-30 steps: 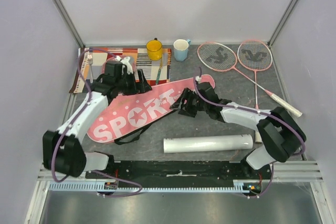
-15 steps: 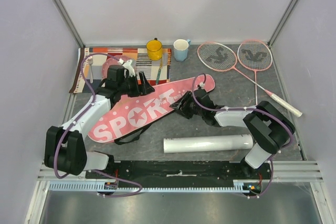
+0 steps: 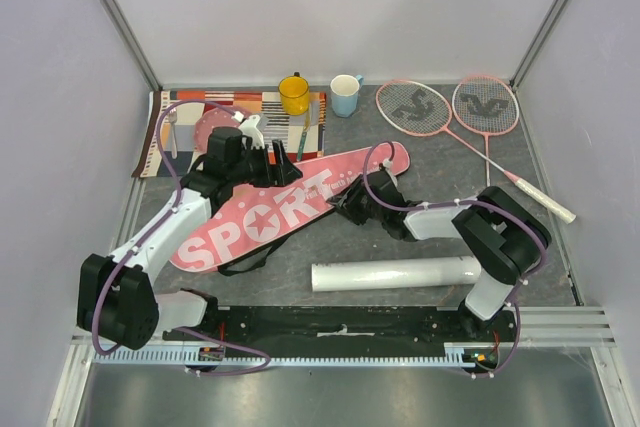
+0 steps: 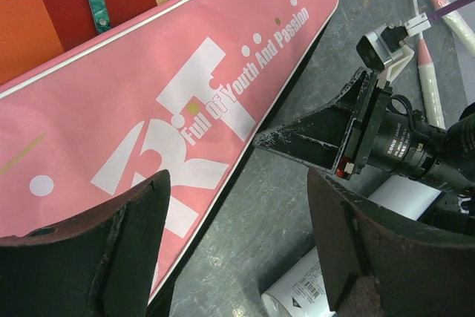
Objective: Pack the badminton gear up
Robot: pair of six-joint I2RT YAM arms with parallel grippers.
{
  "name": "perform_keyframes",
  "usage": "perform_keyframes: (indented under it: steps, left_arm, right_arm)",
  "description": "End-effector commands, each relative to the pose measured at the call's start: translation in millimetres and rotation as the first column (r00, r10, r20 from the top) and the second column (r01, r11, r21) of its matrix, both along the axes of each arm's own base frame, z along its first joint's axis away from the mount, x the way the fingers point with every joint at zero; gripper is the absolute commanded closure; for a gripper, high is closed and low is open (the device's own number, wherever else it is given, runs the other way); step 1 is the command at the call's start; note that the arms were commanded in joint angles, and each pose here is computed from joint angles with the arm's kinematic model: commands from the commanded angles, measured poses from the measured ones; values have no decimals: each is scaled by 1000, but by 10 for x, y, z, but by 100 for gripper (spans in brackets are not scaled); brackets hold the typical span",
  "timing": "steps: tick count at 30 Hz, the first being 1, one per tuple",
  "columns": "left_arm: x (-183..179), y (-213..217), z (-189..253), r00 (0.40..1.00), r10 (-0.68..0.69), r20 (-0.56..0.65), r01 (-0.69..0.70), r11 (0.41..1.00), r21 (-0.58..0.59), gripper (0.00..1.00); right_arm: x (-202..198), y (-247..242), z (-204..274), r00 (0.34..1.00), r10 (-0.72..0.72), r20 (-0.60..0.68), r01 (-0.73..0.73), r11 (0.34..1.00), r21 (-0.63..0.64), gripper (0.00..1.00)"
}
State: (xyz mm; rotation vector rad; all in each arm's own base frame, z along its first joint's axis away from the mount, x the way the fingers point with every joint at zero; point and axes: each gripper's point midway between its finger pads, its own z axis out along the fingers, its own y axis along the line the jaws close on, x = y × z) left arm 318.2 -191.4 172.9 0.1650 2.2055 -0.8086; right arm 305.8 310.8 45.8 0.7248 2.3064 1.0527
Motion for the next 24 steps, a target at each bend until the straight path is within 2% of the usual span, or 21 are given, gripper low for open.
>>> perform_keyframes:
  steps: [1,4,11,14,17,19,20,24]
  left_arm:
    - [43,-27,115,997,-30,71,30,1000,2,20]
    - [36,-34,117,996,-36,75,36,999,3,18]
    - [42,-37,112,996,-40,78,40,999,2,18]
    - [21,-68,114,995,-59,82,59,998,2,18]
    - [6,-102,94,992,-83,94,81,996,23,19]
    - [-57,-195,70,988,-119,103,115,992,49,19]
    - [-53,-193,33,984,-127,121,116,988,98,17]
    - [-251,-417,-69,961,-235,146,196,950,243,11]
  right_arm:
    - [110,109,48,999,-16,42,14,999,52,51]
    - [101,151,-44,1000,-14,7,13,998,66,53]
    - [144,128,-23,998,-57,14,55,994,95,55]
    - [161,118,13,996,-90,15,87,986,140,64]
    - [196,100,64,992,-124,22,119,978,173,80]
    - [210,66,137,988,-149,38,139,970,198,96]
    - [233,58,188,986,-160,51,145,966,213,100]
    - [278,71,425,982,-141,124,110,968,227,100]
